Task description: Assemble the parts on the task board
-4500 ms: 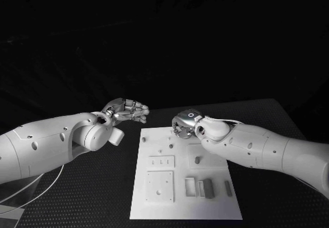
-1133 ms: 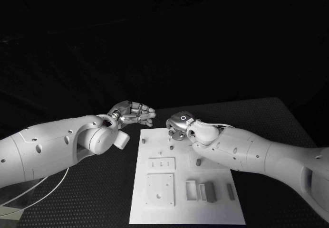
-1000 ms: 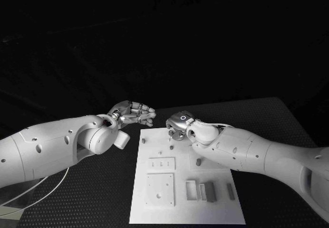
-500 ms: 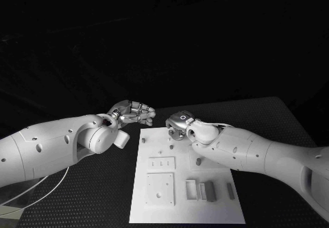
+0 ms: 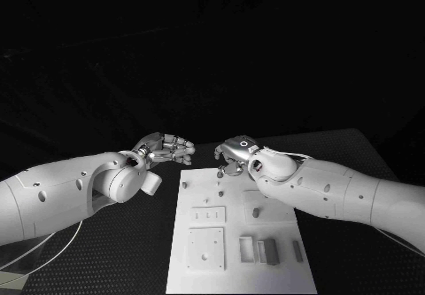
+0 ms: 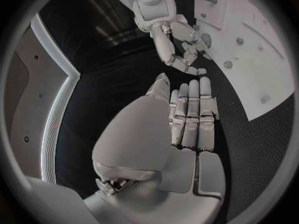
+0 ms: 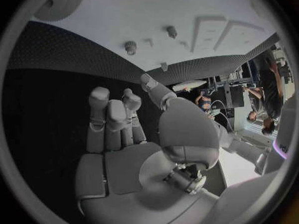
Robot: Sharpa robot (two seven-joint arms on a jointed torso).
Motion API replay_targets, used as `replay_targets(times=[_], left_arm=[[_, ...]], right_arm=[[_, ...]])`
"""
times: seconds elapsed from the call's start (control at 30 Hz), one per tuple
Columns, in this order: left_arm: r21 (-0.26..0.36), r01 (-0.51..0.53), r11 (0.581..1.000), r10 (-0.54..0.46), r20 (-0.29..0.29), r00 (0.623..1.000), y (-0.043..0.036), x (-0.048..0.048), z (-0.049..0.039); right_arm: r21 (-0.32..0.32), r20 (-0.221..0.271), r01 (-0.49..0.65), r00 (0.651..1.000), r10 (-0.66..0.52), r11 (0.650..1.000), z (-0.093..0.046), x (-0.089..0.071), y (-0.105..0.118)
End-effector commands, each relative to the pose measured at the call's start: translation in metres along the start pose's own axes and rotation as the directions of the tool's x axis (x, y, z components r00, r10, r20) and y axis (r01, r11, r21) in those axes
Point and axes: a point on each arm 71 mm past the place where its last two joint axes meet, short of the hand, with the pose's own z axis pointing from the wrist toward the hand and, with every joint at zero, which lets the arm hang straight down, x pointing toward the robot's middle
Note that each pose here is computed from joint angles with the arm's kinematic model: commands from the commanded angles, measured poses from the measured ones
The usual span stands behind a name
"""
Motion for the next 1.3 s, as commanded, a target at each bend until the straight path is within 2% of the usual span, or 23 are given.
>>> replay_targets(times=[0.03,0.13,0.23,0.47,0.63,0.83,1.13,1.3], left_arm=[[0.032,0.000,0.999,0.001,-0.008,1.000,-0.0042,-0.0020,-0.0009],[0.034,0.000,0.999,0.000,-0.007,1.000,-0.0040,-0.0041,-0.0020],[0.035,0.002,0.999,-0.001,-0.010,1.000,-0.0038,-0.0050,-0.0029],[0.042,0.005,0.999,-0.004,-0.018,1.000,-0.0042,-0.0046,-0.0042],[0.048,0.008,0.999,-0.007,-0.023,1.000,-0.0050,-0.0042,-0.0057],[0.054,0.008,0.999,-0.007,-0.026,1.000,-0.0053,-0.0048,-0.0053],[0.060,0.009,0.998,-0.007,-0.033,0.999,-0.0047,-0.0047,-0.0027],[0.062,0.010,0.998,-0.008,-0.036,0.999,-0.0046,-0.0046,-0.0026]], right_arm=[[-0.017,-0.007,-0.104,0.995,0.104,0.994,-0.007,-0.011,-0.006],[-0.010,-0.013,-0.164,0.986,0.164,0.986,-0.013,-0.020,-0.016],[-0.009,-0.040,-0.189,0.981,0.188,0.982,-0.021,-0.027,-0.029],[0.055,-0.114,-0.230,0.965,0.235,0.972,-0.036,-0.026,-0.057],[0.100,-0.181,-0.202,0.959,0.217,0.974,-0.044,-0.020,-0.073],[0.118,-0.230,-0.112,0.964,0.137,0.987,-0.050,-0.017,-0.083],[0.140,-0.257,-0.011,0.965,0.047,0.990,-0.055,-0.011,-0.095],[0.161,-0.267,-0.009,0.962,0.053,0.987,-0.058,-0.006,-0.103]])
